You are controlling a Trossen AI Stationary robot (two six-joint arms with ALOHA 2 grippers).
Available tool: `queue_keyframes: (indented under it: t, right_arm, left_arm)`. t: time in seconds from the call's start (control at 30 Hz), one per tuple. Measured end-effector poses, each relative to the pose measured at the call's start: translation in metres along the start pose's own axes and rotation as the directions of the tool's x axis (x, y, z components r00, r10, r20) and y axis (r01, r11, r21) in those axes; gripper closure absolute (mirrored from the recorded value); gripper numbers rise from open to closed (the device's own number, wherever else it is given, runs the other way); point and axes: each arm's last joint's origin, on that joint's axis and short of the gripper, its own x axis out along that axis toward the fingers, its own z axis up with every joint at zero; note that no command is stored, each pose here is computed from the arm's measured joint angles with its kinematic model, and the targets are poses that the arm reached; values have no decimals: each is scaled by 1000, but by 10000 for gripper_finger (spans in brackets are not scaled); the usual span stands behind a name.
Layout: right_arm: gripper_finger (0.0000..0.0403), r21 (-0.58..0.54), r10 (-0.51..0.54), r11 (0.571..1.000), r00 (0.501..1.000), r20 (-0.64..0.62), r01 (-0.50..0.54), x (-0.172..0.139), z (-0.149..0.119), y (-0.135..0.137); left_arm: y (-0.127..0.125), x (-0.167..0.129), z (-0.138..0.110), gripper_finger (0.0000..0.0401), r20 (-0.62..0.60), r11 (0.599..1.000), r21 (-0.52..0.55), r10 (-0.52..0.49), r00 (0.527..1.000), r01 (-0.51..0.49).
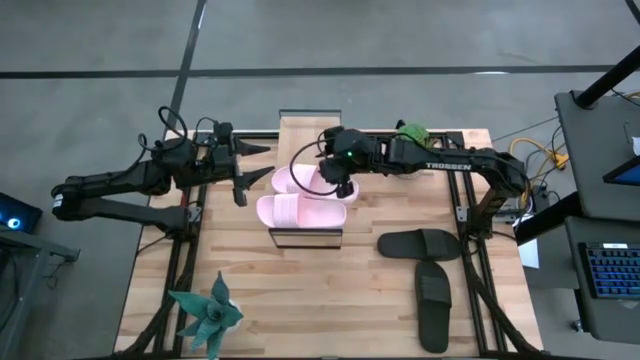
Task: Pick and place slides into the shelf
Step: Put the pink slipper on the shelf
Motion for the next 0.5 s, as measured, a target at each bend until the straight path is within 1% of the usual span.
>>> queue_keyframes:
  t: [0.1, 0.27, 0.33, 0.43, 0.5]
  right_arm:
    - [218, -40, 41, 998, 998, 40, -40, 0, 1, 1]
    - [218, -82, 63, 995, 993, 100, -55, 1, 4, 1]
    - [218, -111, 71, 992, 992, 103, -60, 2, 4, 2]
    - [218, -122, 90, 989, 991, 97, -78, 4, 2, 4]
    - [218, -157, 96, 984, 991, 91, -81, 9, 1, 6]
  left_arm:
    - [0, 0, 0, 202, -1, 1000, 0, 0, 1000, 0]
    - [0, 0, -1, 202, -4, 1000, 1, -1, 1000, 1]
    - [0, 1, -1, 202, -7, 1000, 2, -1, 1000, 2]
    - [0, 1, -1, 202, -13, 1000, 3, -3, 1000, 3]
    - [-1, 1, -2, 202, -21, 1000, 4, -4, 1000, 4]
